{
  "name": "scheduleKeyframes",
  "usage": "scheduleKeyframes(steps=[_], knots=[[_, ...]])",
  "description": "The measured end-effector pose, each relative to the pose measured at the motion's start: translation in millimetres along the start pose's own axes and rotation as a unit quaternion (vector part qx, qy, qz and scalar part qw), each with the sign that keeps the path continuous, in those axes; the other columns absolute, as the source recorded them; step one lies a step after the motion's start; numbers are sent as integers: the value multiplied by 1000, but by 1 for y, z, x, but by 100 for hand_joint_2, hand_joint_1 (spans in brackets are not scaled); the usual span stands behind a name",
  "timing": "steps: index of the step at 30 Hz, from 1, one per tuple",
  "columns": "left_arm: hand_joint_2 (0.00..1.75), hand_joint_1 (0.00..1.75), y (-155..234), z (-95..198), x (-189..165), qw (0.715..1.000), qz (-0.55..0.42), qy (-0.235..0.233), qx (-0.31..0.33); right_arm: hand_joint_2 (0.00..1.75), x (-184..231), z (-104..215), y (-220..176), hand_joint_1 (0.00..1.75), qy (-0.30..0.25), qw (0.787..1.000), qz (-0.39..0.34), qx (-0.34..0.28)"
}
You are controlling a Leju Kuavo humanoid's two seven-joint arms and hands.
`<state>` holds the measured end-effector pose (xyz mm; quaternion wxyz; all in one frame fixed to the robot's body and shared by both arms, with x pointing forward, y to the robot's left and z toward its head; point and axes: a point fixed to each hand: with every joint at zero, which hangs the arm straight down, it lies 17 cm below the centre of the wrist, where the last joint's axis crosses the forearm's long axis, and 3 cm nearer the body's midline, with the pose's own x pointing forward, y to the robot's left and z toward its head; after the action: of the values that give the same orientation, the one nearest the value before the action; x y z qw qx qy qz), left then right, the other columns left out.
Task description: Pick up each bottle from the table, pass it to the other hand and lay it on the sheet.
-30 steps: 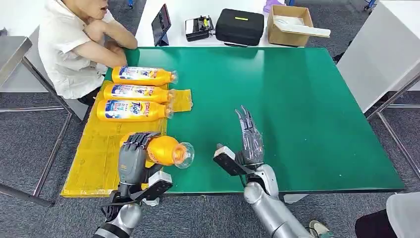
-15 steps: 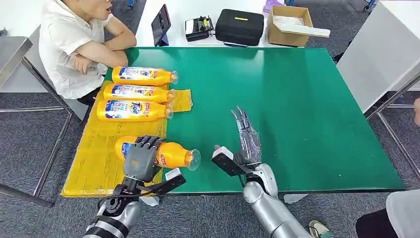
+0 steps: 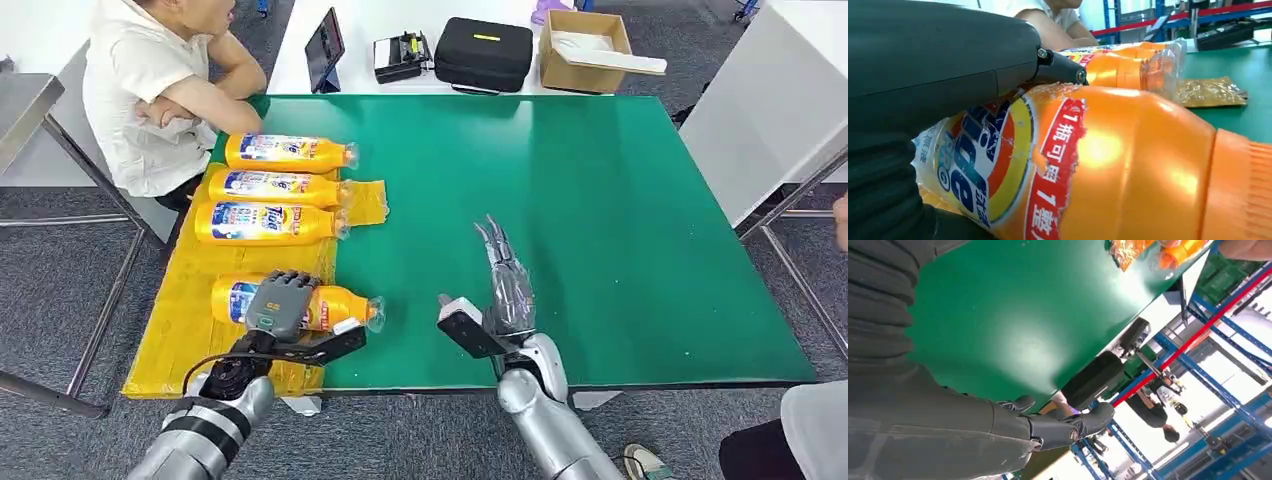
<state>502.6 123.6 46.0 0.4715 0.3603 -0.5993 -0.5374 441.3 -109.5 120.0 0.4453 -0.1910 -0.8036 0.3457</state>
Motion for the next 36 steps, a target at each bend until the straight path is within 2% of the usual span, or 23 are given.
scheduleKeyframes(steps=[4, 5, 6, 7, 8, 15, 25, 36], knots=[[175, 173, -6, -3, -5, 1000, -11, 3, -22, 175, 3, 0, -3, 0, -4, 1000, -2, -5], [175, 143, -8, -4, -6, 999, -16, 4, -30, 175, 4, 0, -3, 0, -4, 1000, -3, -5], [175, 37, -11, -5, -7, 999, -17, 4, -39, 175, 5, 0, -3, 0, -5, 1000, -4, -5], [175, 7, -11, -6, -7, 999, -18, 5, -44, 175, 5, 0, -3, 0, -4, 1000, -6, -5], [175, 0, -12, -8, -8, 999, -19, 5, -47, 175, 5, 0, -3, 0, -5, 1000, -8, -4], [175, 0, -18, -13, 2, 997, 4, -15, -81, 175, 8, -1, -4, 0, -10, 1000, -18, -10], [175, 0, -39, -10, 16, 981, 50, -63, -175, 175, 1, 1, -8, 0, -11, 999, -33, -20], [175, 0, -41, -8, 19, 979, 54, -77, -181, 175, -5, 1, -3, 0, -7, 999, -30, -13]])
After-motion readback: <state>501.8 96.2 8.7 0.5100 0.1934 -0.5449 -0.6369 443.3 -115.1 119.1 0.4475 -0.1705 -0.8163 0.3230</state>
